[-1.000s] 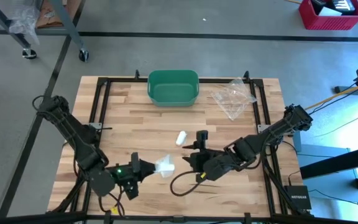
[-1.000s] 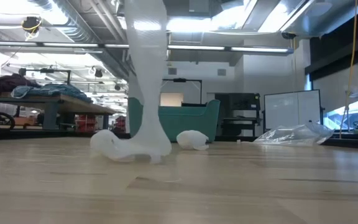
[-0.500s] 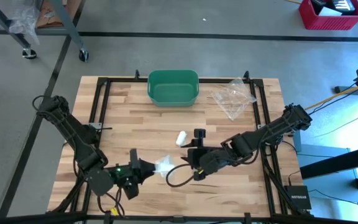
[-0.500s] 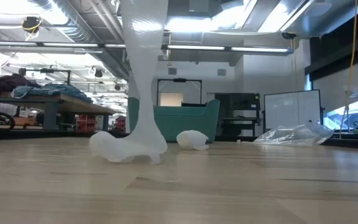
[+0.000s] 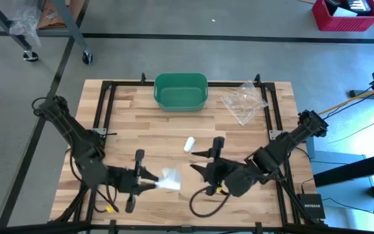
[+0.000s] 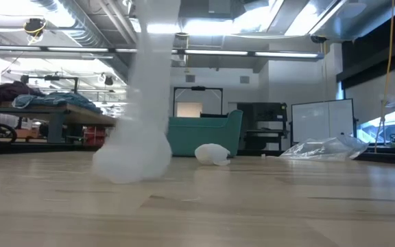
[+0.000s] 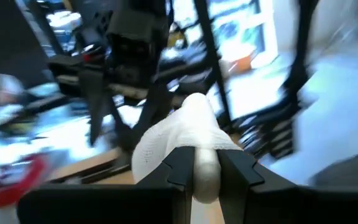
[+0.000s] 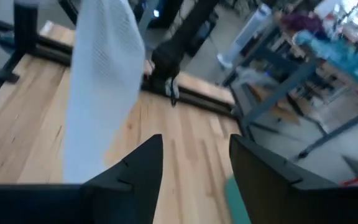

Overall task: Roll bandage
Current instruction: Roll the bottom white bandage

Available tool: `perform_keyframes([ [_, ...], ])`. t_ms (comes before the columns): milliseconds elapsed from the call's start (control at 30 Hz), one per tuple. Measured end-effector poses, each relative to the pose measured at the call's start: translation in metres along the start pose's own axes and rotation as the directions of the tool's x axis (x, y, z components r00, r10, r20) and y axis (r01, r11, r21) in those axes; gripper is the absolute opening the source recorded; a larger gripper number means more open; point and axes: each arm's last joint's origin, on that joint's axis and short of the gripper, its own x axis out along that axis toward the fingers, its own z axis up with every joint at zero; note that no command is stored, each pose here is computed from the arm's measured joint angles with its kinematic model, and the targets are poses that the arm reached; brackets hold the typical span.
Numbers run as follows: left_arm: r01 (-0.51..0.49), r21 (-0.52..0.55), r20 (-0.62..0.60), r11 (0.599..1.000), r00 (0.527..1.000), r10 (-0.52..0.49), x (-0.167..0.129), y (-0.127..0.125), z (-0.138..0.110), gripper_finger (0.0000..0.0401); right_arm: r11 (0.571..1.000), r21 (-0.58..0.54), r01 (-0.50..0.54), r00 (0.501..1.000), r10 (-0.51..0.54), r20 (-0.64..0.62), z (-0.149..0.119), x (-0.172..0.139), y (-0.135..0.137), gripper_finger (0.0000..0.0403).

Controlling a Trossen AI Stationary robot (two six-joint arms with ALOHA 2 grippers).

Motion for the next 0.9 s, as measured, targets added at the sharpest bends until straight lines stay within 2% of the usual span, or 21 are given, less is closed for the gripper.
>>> perform_keyframes([
  [100,0.076,-0.098,0.064,0.992,0.996,-0.070,-0.001,0.001,0.007,0.0040,1.000,0.008,-0.024,0.997,0.023,0.072,0.009,-0.005,0.004,0.0188],
  [200,0.149,-0.144,0.130,0.978,0.983,-0.130,-0.003,-0.003,0.012,0.0040,0.990,0.018,-0.142,0.978,0.138,0.158,0.017,-0.006,0.006,0.0188],
  [333,0.204,-0.186,0.210,0.961,0.964,-0.164,-0.006,-0.003,0.020,0.0040,0.934,0.023,-0.356,0.896,0.334,0.292,0.028,-0.002,0.006,0.0188],
  [400,0.212,-0.183,0.221,0.960,0.960,-0.170,-0.008,-0.005,0.022,0.0040,0.906,0.027,-0.422,0.855,0.388,0.345,0.032,0.001,0.004,0.0188],
  [500,0.217,-0.175,0.240,0.960,0.955,-0.173,-0.010,-0.006,0.024,0.0040,0.895,0.059,-0.442,0.829,0.382,0.407,0.037,0.007,0.003,0.0188],
  [633,0.222,-0.177,0.265,0.959,0.949,-0.170,-0.012,-0.007,0.026,0.0040,0.897,0.095,-0.433,0.824,0.350,0.446,0.040,0.016,0.002,0.0188],
  [900,0.215,-0.174,0.276,0.961,0.947,-0.162,-0.012,-0.006,0.028,0.0040,0.881,0.126,-0.455,0.788,0.333,0.517,0.041,0.040,0.014,0.0188],
])
